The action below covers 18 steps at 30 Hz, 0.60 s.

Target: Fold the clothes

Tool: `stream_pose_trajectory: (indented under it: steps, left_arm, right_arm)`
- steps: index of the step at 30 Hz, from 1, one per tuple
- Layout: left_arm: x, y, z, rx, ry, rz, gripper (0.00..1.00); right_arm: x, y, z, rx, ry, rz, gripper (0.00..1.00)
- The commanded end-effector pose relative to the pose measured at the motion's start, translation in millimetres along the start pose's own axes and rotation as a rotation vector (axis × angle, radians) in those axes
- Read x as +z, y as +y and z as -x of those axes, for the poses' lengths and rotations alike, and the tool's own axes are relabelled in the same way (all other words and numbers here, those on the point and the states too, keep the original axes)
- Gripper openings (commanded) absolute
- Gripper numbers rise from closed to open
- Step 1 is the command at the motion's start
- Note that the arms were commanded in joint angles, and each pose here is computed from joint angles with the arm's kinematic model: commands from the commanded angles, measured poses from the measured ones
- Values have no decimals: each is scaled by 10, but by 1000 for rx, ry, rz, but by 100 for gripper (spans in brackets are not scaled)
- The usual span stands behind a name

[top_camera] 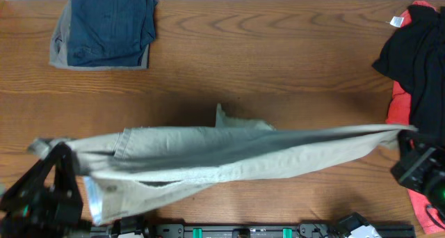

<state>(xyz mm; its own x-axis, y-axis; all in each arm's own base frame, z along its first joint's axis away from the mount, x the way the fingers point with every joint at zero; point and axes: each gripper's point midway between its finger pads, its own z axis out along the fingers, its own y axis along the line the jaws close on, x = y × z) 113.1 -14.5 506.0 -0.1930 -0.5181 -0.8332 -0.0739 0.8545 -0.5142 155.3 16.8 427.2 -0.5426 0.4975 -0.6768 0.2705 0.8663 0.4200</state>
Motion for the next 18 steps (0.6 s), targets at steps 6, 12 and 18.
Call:
stream_pose_trajectory:
  steps: [6,12,18]
  left_arm:
    - [-115,-160,212,8,-86,-57,6]
    - [-47,-507,287,23,-48,-226,6]
    - [-9,-696,432,33,-46,-296,6]
  right_arm:
    - [-291,-176,375,34,-200,-52,1]
    - [-480,-175,480,51,-256,-10,1]
    - [-692,-215,605,70,-330,18,1]
